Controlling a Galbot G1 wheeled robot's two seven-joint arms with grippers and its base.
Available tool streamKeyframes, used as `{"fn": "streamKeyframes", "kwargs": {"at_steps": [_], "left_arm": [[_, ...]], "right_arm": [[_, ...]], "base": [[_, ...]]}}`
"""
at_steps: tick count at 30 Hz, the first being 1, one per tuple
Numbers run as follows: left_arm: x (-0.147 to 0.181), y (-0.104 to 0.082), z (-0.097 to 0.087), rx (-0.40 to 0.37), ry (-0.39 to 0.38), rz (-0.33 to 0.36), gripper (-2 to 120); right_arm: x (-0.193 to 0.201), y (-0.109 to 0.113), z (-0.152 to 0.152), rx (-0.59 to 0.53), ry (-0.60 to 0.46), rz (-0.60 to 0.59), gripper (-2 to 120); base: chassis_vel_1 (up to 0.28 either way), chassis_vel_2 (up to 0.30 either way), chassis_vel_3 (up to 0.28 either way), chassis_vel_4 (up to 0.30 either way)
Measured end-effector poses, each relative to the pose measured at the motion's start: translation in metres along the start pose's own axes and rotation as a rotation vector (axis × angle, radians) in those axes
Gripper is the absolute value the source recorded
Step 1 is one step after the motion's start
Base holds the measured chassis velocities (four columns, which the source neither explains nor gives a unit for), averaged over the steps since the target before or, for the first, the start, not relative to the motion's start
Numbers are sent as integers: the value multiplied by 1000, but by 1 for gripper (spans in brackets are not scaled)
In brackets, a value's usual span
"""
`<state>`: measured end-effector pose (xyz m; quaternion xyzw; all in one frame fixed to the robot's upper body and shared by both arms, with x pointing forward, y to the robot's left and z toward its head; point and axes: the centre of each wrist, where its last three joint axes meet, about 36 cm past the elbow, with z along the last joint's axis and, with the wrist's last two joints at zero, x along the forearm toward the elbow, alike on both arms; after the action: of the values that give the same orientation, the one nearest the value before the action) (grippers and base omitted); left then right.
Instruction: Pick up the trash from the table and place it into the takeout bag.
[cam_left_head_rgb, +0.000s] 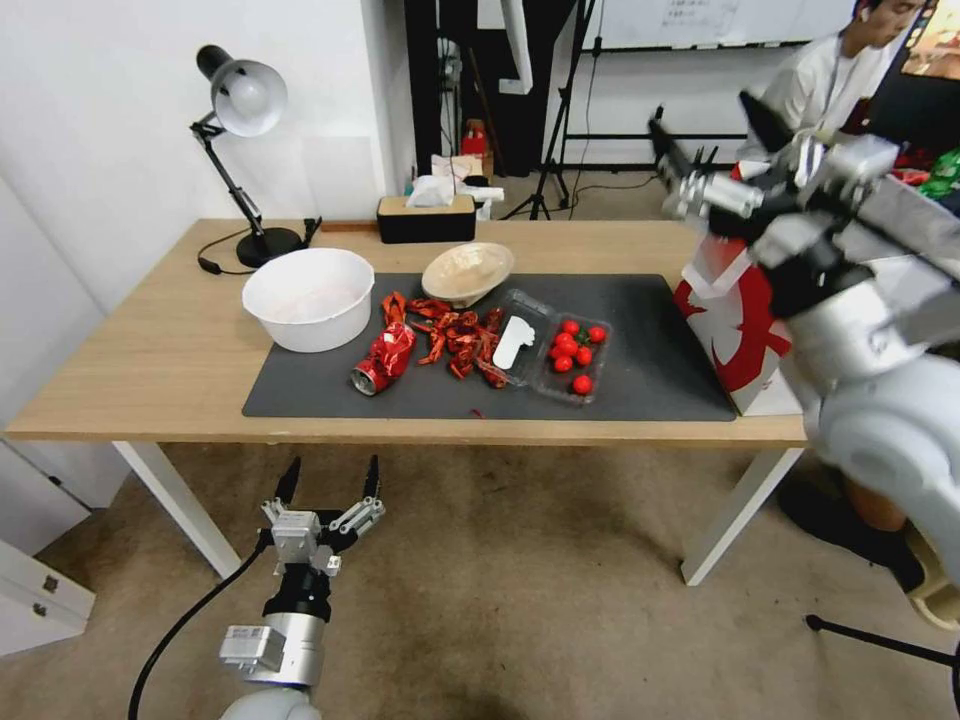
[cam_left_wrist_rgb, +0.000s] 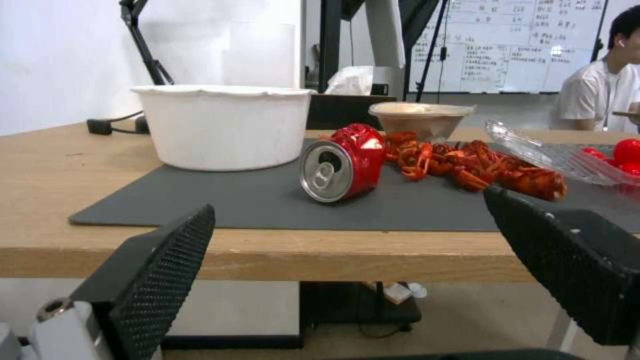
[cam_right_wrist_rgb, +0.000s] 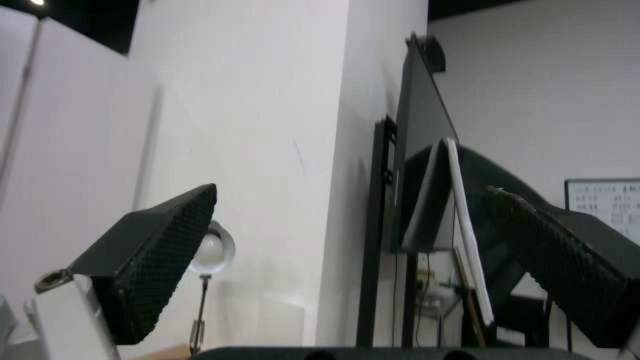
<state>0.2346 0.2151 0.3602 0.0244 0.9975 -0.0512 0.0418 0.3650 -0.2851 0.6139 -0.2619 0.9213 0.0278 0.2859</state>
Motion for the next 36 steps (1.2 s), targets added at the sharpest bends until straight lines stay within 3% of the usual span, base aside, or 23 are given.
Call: {"fn": "streamKeyframes", "kwargs": {"at_steps": [5,10,17,36], "left_arm": [[0,-1,0,-4,1,3,100],[2,-2,0,-4,4,4,100],[2,-1,1,-5,9,2,100],[2,1,1,-6,7,-2,100]], "right_arm": [[52,22,17,40,60,27,100],[78,33,29,81,99,71,100],[134,58,69,120,183,182,100],[198,100,136,94,376,363,100]], "base": [[0,0,0,0],[0,0,0,0],[0,0,0,0],[0,0,0,0]]}}
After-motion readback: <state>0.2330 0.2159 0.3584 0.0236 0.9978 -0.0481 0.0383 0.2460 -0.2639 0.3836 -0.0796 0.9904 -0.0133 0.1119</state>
